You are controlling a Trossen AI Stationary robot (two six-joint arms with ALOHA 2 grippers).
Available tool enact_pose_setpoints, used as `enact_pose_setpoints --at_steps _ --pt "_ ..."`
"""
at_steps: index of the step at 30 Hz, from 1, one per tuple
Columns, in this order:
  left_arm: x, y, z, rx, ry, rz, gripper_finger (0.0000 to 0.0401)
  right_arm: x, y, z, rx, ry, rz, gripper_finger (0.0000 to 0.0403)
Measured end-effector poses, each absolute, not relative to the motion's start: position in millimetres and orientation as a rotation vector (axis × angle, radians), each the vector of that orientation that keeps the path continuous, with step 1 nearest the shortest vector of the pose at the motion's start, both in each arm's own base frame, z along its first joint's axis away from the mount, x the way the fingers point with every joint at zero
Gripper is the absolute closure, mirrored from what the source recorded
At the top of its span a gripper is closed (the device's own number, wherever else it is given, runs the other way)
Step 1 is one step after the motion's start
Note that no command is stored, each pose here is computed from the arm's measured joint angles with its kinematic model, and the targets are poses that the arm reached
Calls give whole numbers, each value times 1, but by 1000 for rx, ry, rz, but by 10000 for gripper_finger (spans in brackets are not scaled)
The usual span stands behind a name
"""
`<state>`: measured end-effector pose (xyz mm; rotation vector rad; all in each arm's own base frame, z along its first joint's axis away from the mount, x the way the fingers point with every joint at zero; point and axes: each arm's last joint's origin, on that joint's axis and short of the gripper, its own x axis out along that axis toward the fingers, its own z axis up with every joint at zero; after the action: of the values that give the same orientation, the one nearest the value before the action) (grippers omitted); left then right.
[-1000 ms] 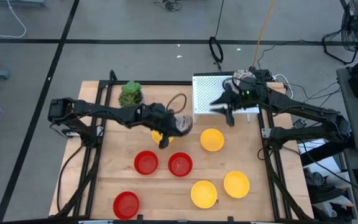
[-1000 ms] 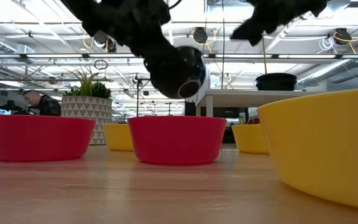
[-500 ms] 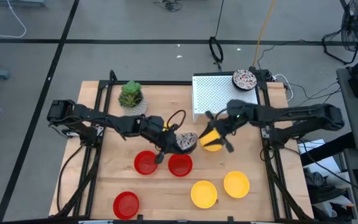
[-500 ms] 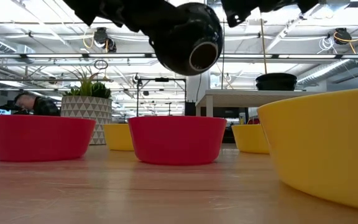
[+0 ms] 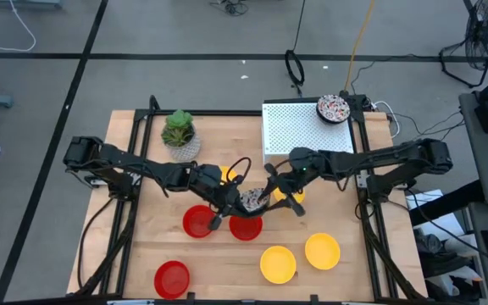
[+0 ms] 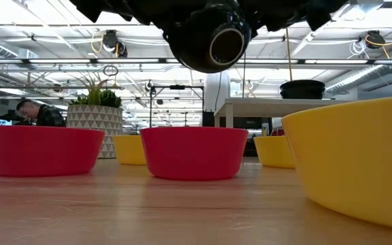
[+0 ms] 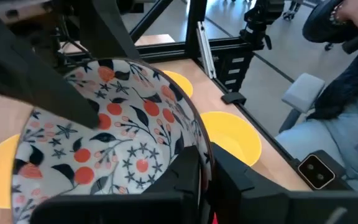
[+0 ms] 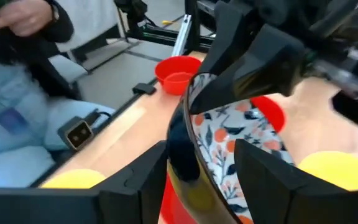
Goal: Pick & Place Mini bowls
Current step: Stack the white and black bowl on top of the white and black bowl on the shelf
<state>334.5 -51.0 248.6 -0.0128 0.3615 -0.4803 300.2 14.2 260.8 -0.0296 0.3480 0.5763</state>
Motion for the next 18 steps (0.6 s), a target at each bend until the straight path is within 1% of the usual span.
enact_pose_setpoints --at_steps 3,7,10,13,17,18 --pt "335 -51 249 21 344 -489 370 303 16 254 -4 373 619 231" --pt "335 -51 248 25 349 -509 387 307 20 249 -31 370 659 232" --pt "335 -51 248 27 352 -513 387 308 23 248 -76 354 679 249" --pt "334 -51 248 34 350 -515 378 308 24 248 -105 335 700 291" --pt "335 -51 250 75 317 -519 359 307 26 248 -98 315 769 371" --pt "335 -52 252 90 302 -522 358 307 26 248 -92 313 786 382"
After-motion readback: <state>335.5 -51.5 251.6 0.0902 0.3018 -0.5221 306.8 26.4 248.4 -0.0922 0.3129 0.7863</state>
